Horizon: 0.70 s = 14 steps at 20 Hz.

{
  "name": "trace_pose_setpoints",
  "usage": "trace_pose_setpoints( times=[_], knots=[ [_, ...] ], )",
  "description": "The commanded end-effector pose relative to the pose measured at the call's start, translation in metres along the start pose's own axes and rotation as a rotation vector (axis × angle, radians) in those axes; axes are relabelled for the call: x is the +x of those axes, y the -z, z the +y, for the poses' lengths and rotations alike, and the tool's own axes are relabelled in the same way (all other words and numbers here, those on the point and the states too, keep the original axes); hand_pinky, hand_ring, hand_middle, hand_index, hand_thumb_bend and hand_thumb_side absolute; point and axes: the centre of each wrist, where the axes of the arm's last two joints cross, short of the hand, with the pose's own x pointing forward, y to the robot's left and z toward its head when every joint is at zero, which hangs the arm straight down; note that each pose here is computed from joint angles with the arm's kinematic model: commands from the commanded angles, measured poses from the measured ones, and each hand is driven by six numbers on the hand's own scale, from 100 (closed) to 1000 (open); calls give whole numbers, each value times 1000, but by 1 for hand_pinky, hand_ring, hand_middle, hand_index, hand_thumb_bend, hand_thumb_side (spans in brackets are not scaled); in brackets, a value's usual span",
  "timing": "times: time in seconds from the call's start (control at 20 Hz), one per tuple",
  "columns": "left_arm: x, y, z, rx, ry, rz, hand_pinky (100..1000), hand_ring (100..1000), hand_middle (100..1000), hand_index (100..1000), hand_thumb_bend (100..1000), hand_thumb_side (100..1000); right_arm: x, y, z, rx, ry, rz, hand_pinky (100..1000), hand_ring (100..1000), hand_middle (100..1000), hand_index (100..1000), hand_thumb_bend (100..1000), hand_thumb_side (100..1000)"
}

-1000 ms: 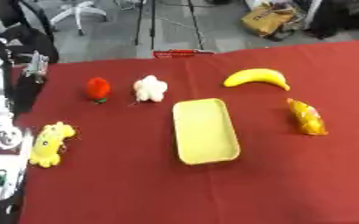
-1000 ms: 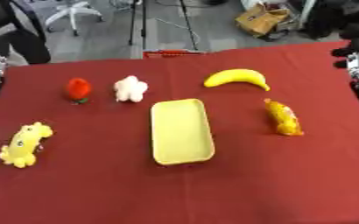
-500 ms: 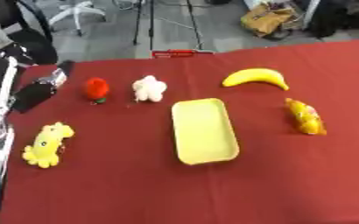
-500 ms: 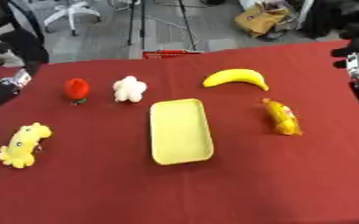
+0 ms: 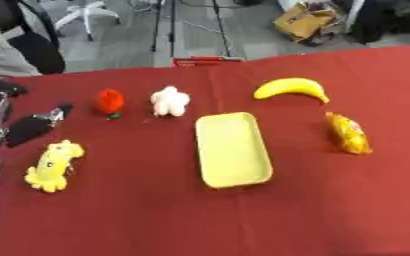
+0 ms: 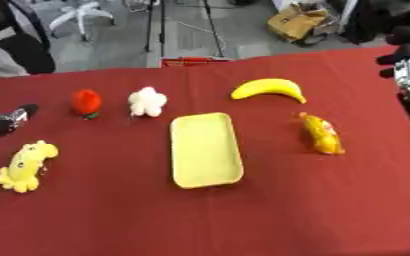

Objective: Pick up objects on the table and place them in the box.

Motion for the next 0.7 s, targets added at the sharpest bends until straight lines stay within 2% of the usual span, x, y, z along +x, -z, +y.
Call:
trace_pose_setpoints(
  times=[0.05,0.3,0.7],
  knots=[
    [-12,2,8,-41,49,23,689,710,753,831,764,748,4,4,-7,-1,-22,-23,672,714,792,885,100,756],
    [-20,8,-1,-105,82,40,674,697,747,832,769,738,4,4,-7,1,-20,-24,672,713,792,886,100,756],
    [-21,15,-25,-65,66,100,637,662,725,829,767,733,4,4,-6,2,-17,-24,672,711,792,887,100,757]
  ],
)
